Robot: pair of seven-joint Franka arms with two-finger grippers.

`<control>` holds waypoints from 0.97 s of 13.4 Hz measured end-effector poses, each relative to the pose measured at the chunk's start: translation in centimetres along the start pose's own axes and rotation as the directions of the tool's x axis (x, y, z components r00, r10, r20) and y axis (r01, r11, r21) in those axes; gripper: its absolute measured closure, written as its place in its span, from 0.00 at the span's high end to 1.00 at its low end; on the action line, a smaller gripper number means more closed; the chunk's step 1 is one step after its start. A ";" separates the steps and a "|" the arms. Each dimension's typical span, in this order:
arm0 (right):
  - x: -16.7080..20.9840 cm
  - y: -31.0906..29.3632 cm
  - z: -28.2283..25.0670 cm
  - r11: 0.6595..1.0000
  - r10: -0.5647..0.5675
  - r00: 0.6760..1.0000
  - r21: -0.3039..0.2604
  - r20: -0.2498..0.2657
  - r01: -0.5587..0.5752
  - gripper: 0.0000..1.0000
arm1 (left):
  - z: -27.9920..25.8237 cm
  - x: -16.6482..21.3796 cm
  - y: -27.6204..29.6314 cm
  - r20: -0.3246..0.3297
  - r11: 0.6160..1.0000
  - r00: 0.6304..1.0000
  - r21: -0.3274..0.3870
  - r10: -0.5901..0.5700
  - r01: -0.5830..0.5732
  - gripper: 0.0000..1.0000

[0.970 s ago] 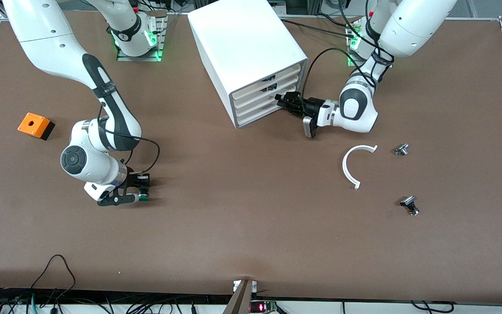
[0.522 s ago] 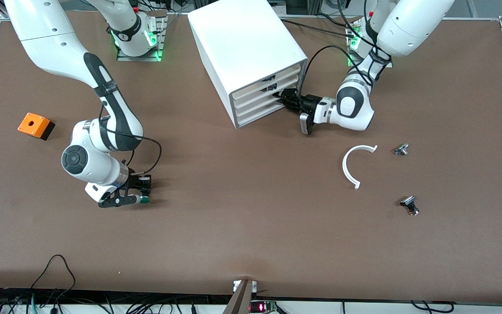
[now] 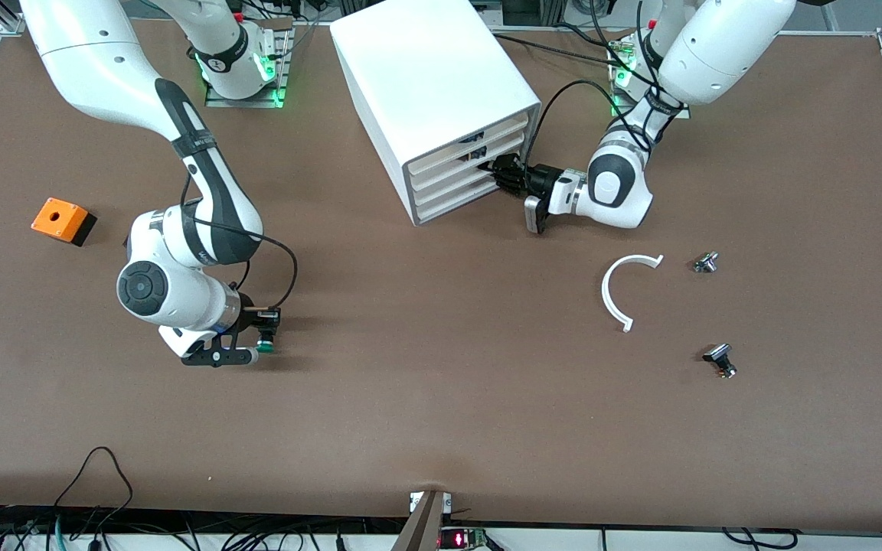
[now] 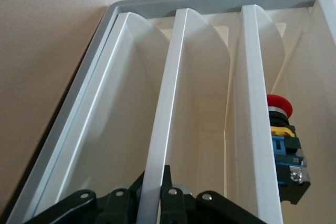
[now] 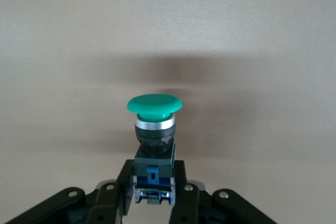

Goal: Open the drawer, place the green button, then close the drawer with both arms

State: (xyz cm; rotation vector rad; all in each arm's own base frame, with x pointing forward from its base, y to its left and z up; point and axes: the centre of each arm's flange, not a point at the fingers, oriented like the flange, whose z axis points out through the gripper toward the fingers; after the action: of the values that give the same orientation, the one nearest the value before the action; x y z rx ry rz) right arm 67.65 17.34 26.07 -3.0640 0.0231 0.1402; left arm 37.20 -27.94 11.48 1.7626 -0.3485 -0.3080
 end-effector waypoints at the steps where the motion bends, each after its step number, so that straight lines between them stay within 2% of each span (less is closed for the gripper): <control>1: 0.0 -1.0 -0.6 1.000 0.023 1.000 -0.002 0.005 -0.023 0.34 | -0.2 0.1 0.0 -0.005 1.000 1.000 0.001 0.001 -0.001 0.09; 6: -0.7 -7.0 -4.3 0.992 0.125 0.992 -0.010 0.015 -0.125 0.34 | -3.9 2.2 -0.3 -0.076 1.000 0.997 0.019 0.024 -0.022 0.09; 9: -1.4 -10.8 -6.7 0.981 0.193 0.981 -0.003 -0.003 -0.193 0.34 | -6.4 4.1 -0.2 -0.079 0.998 0.996 0.057 0.041 -0.037 0.09; 11: -2.3 -13.5 -7.9 0.966 0.260 0.966 0.003 -0.011 -0.260 0.34 | -8.5 5.5 -0.1 -0.084 0.996 0.996 0.087 0.038 -0.031 0.09; 13: -3.8 -17.2 -8.7 0.936 0.353 0.936 0.012 -0.018 -0.353 0.34 | -9.8 6.5 0.1 -0.088 0.995 0.996 0.101 0.028 -0.019 0.09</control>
State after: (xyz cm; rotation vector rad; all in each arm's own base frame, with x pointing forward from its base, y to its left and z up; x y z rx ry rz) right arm 64.97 33.87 36.35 -3.0199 0.5754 0.1281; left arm 46.95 -21.78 13.54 1.8632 -0.3252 -0.1973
